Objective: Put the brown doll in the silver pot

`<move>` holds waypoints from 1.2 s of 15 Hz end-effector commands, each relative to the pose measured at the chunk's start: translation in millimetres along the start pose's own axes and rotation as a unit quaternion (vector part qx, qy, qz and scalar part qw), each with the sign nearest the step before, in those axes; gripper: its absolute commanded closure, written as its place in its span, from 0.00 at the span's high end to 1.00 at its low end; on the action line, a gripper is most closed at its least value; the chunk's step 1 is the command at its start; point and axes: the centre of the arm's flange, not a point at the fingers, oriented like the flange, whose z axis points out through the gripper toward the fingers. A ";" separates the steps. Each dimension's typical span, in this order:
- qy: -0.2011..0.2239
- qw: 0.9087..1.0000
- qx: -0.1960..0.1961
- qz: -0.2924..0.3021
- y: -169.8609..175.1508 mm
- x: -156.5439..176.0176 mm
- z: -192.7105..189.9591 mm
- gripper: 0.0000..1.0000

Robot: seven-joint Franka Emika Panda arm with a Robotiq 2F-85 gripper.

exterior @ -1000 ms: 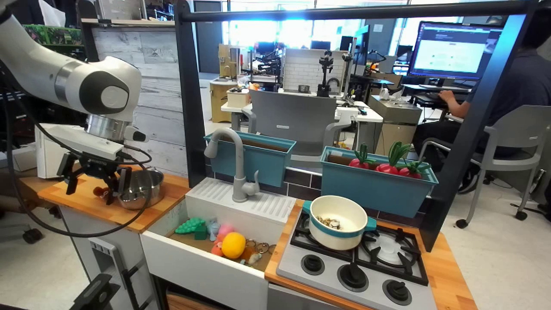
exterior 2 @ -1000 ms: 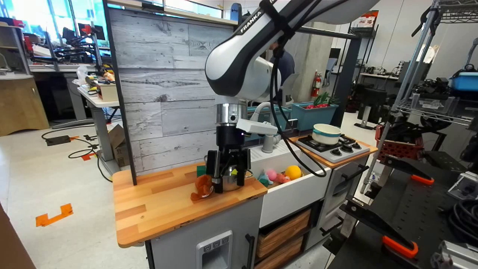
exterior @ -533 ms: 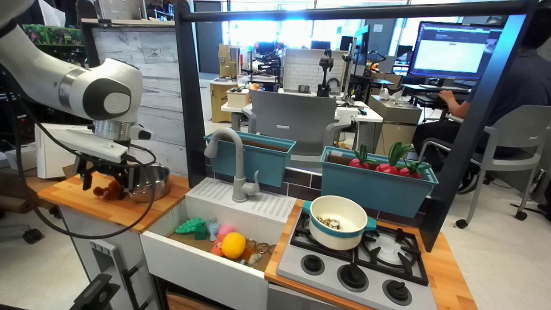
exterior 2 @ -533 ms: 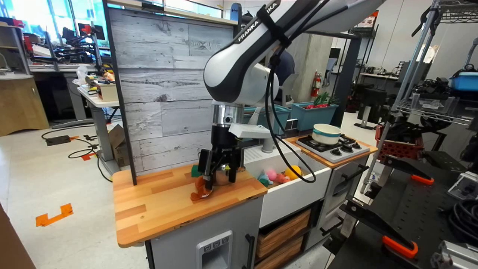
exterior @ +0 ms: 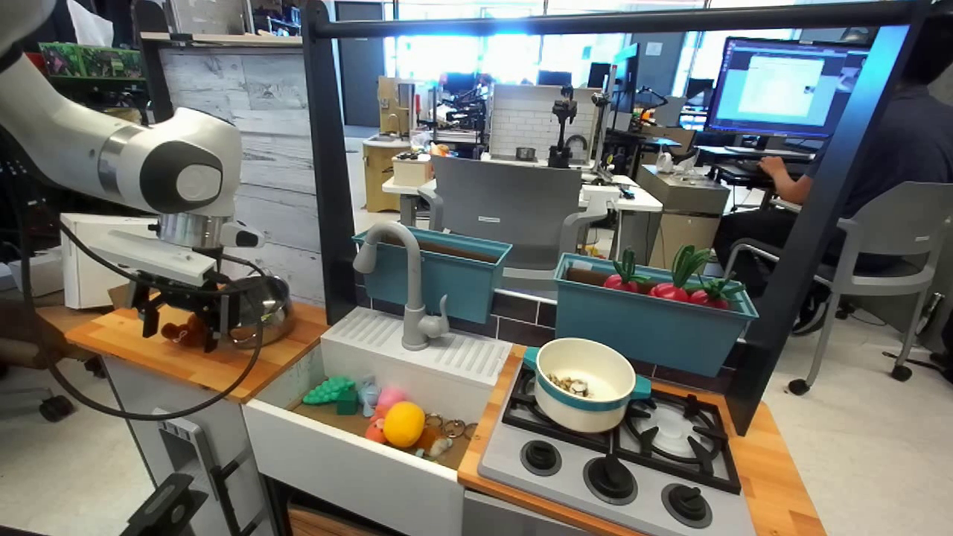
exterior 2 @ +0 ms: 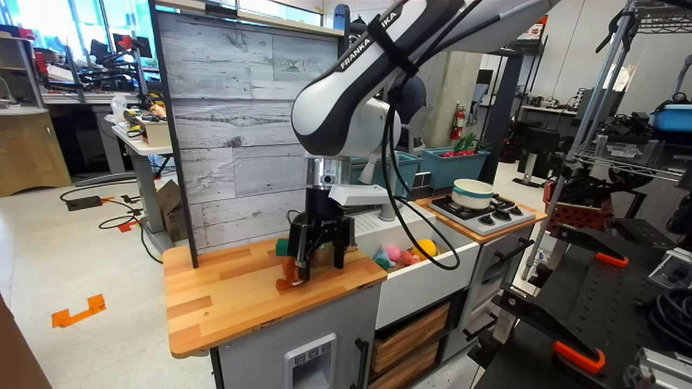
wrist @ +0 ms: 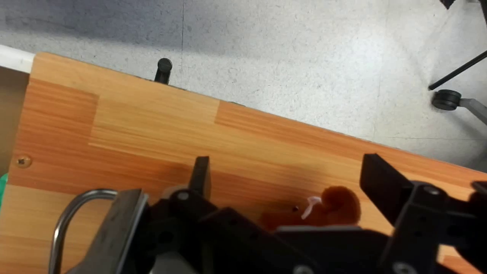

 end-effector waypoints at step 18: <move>0.098 0.994 -0.048 -0.008 -15.7 11.8 19.7 0.27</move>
